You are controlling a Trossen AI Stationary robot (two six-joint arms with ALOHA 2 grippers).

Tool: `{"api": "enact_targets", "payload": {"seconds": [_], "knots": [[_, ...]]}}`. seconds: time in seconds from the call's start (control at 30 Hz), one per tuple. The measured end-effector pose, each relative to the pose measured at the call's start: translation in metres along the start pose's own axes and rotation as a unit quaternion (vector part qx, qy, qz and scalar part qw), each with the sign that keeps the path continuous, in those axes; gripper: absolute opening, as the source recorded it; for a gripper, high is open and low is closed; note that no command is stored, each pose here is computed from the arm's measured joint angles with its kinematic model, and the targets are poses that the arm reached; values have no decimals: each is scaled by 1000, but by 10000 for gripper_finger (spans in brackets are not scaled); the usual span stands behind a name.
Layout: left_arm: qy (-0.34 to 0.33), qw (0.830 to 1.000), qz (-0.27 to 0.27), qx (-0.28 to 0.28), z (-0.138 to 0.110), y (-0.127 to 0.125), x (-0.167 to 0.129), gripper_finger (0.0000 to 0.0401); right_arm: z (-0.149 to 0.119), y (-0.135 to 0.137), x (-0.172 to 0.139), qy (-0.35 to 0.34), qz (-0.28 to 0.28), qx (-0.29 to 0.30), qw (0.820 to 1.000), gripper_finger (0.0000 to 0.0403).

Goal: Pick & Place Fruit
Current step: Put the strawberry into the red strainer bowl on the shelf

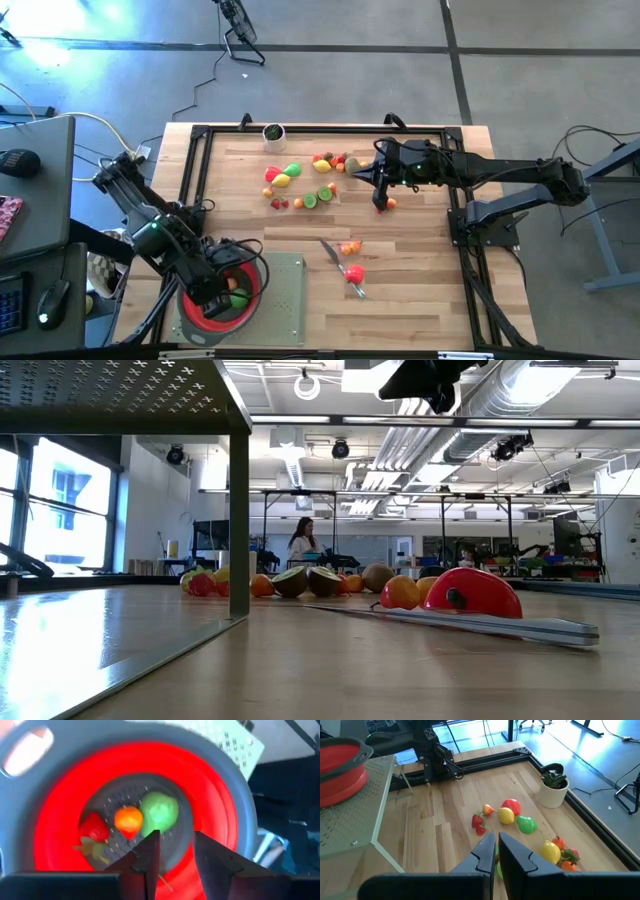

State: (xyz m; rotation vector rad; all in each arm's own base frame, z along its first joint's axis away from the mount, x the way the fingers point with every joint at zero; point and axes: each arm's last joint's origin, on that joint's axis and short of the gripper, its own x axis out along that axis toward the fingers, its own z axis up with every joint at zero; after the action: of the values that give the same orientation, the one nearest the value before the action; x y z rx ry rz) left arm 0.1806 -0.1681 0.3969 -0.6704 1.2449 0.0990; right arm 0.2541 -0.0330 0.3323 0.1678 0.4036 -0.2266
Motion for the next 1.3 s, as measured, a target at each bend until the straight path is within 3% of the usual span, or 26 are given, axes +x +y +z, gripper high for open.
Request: {"api": "enact_targets", "payload": {"seconds": [0.17,0.47,0.77,1.07,1.3], "knots": [[5,1000,-25,0,-1,1,-7,120,0,0,0,0,0,0,1000,15],[-54,997,-47,-22,16,17,-27,120,0,0,0,0,0,1,1000,15],[-185,974,-79,105,64,23,-39,120,-3,-1,0,13,-4,52,999,15],[-262,954,-10,146,113,57,-50,120,-16,-3,-1,78,-28,95,992,15],[-394,911,42,114,145,81,-75,104,-28,-7,-5,134,-84,110,981,15]]}}
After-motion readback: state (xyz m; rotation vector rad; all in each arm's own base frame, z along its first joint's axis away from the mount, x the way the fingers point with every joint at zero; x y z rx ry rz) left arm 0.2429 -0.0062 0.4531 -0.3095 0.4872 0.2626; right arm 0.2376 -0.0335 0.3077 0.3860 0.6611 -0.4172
